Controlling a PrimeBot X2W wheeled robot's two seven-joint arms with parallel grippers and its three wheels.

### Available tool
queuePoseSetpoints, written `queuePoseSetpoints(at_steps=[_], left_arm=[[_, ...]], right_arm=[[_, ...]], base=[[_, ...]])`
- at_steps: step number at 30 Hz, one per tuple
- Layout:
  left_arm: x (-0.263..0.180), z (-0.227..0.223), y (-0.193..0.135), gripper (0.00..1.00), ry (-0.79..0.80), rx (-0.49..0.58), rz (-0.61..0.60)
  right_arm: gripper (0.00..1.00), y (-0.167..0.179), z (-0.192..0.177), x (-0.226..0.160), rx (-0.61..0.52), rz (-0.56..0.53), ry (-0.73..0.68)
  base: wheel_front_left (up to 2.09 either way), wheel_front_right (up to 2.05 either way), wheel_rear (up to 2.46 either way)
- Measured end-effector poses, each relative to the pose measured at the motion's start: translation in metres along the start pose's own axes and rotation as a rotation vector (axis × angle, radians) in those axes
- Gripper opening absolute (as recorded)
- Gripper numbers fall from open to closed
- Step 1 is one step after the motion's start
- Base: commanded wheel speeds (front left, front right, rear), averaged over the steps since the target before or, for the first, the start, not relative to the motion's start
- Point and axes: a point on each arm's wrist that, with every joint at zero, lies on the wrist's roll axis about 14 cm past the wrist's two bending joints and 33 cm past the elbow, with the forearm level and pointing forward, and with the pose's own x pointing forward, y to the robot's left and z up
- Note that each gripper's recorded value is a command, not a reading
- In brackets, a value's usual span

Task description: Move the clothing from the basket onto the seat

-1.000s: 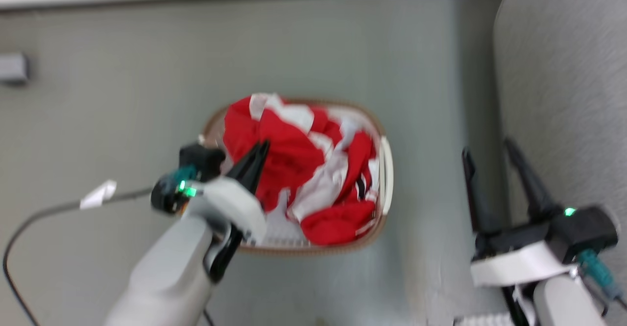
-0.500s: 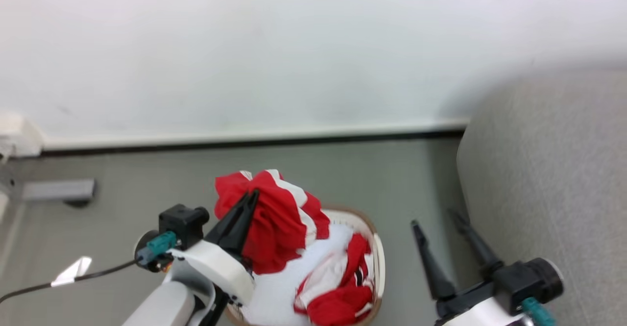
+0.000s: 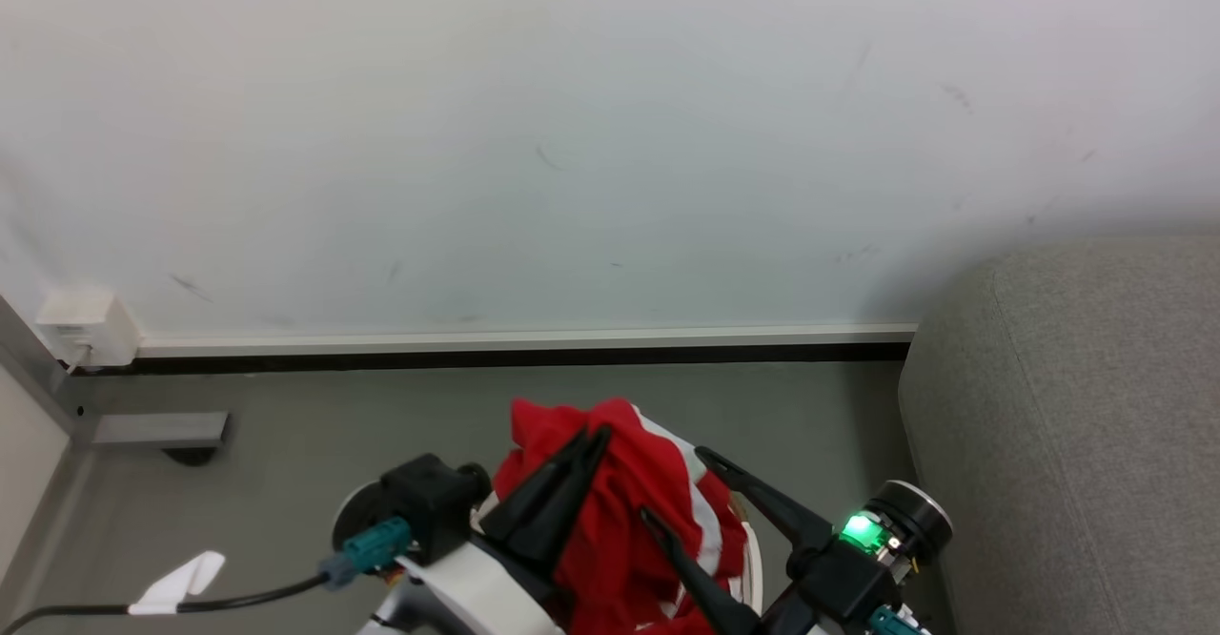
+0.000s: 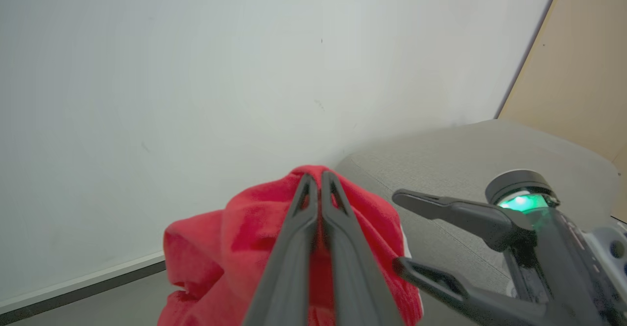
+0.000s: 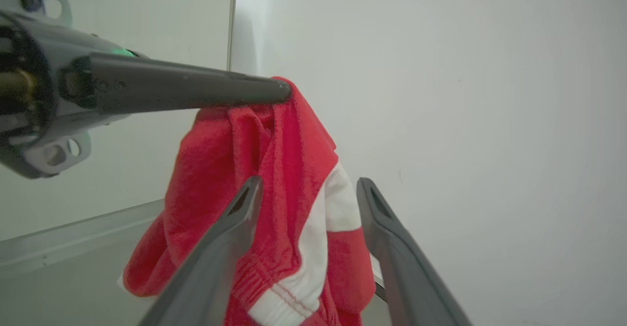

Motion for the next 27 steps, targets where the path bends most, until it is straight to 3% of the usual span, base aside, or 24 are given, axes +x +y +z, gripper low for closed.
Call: queuePoseSetpoints(at_steps=[9,10,14,15,16,17,19,27], left_arm=[[-0.003,0.003,-0.044,0.00,0.015,-0.019,-0.131],[-0.004,0.003,-0.049,0.00,0.017,-0.022,-0.148],[-0.006,-0.005,-0.048,0.00,0.041,-0.022,-0.149],[-0.006,-0.006,-0.047,0.05,0.041,-0.023,-0.144],[-0.006,-0.008,-0.045,0.18,0.046,-0.022,-0.138],[-0.006,-0.009,-0.043,0.38,0.045,-0.017,-0.126],[-0.005,-0.013,-0.036,1.00,0.049,-0.003,-0.100],[0.003,-0.028,-0.030,1.00,0.057,-0.012,-0.078]], right_arm=[[1.00,0.017,-0.022,0.006,0.006,0.089,0.083],[0.00,0.018,-0.024,0.007,0.031,0.089,0.088],[0.00,0.023,-0.025,0.009,0.106,0.094,0.091],[0.00,0.018,-0.022,0.011,0.105,0.083,0.081],[0.00,0.014,-0.020,0.011,0.109,0.072,0.075],[0.00,0.009,-0.019,0.011,0.112,0.059,0.072],[0.00,0.001,-0.018,0.010,0.117,0.035,0.067],[0.00,-0.049,-0.012,-0.009,0.119,-0.120,0.042]], base=[[0.00,0.00,0.00],[0.00,0.00,0.00],[0.00,0.00,0.00],[0.00,0.00,0.00],[0.00,0.00,0.00],[0.00,0.00,0.00],[0.00,0.00,0.00],[0.00,0.00,0.00]])
